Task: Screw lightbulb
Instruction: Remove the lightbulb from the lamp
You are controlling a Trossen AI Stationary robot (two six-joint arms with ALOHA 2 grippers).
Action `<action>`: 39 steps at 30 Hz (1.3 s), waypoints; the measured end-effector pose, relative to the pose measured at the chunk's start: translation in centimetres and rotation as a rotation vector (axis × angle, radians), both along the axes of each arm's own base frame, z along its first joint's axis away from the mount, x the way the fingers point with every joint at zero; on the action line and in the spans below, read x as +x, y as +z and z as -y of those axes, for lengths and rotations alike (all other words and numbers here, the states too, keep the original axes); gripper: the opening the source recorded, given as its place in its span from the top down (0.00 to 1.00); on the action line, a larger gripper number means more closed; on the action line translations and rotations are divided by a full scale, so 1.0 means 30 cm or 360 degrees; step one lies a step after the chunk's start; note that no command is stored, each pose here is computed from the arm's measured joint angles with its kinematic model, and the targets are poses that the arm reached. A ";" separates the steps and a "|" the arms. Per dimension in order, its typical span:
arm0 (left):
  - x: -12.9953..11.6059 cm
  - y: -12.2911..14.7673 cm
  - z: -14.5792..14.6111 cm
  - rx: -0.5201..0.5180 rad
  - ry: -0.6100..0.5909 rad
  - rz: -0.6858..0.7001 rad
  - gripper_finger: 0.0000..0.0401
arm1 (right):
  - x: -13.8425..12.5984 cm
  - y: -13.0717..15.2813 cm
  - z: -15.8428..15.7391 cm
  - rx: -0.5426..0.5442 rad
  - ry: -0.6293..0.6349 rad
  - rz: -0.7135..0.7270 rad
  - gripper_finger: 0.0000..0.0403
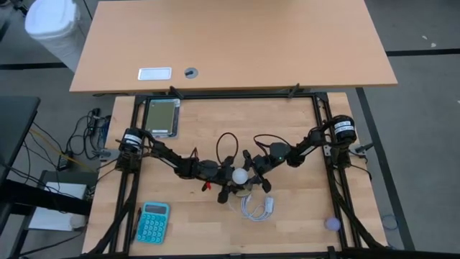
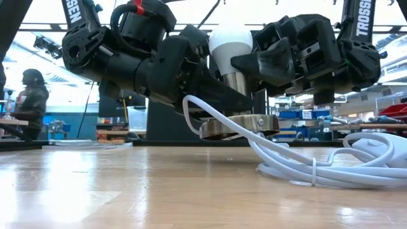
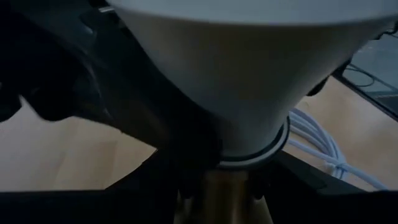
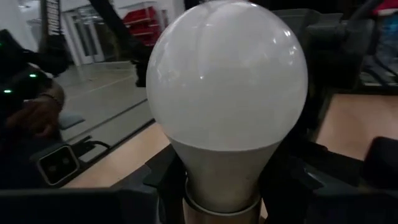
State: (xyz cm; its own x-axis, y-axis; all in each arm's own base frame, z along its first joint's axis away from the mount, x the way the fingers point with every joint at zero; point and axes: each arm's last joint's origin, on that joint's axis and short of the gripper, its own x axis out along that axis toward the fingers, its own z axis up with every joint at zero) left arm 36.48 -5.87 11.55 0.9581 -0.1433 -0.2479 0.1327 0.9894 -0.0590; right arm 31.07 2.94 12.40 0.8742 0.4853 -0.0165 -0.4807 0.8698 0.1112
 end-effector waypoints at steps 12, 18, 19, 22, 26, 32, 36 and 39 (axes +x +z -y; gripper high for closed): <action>-0.016 0.068 -0.036 0.0182 0.0309 -0.0063 0.53 | -0.049 0.069 0.019 -0.0141 -0.0360 -0.0024 0.58; -0.019 0.071 -0.046 0.0211 0.0490 -0.0067 0.53 | -0.058 0.100 -0.005 -0.0231 -0.0630 -0.0072 0.58; -0.019 0.070 -0.048 0.0220 0.0520 -0.0069 0.53 | -0.056 0.102 -0.011 -0.0251 -0.0679 -0.0085 0.58; -0.021 0.069 -0.053 0.0241 0.0602 -0.0072 0.53 | -0.045 0.107 -0.031 -0.0283 -0.0830 -0.0117 0.58; -0.023 0.069 -0.057 0.0218 0.0671 -0.0069 0.53 | -0.033 0.112 -0.052 -0.0263 -0.1014 -0.0155 0.58; -0.023 0.071 -0.058 0.0216 0.0694 -0.0058 0.53 | -0.033 0.118 -0.070 -0.0250 -0.1118 -0.0154 0.58; -0.023 0.072 -0.061 0.0188 0.0737 -0.0050 0.53 | -0.035 0.117 -0.069 -0.0147 -0.1245 -0.0179 0.58; -0.023 0.073 -0.063 0.0184 0.0761 -0.0047 0.53 | -0.038 0.116 -0.075 -0.0079 -0.1300 -0.0186 0.58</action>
State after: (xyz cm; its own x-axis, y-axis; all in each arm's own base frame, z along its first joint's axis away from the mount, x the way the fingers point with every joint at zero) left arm 35.79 -3.99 13.72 0.9022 0.3408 -0.2643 -0.3379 0.9394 0.0578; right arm 29.93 5.20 15.88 0.9426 -0.3061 -0.1338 0.3174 0.9455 0.0733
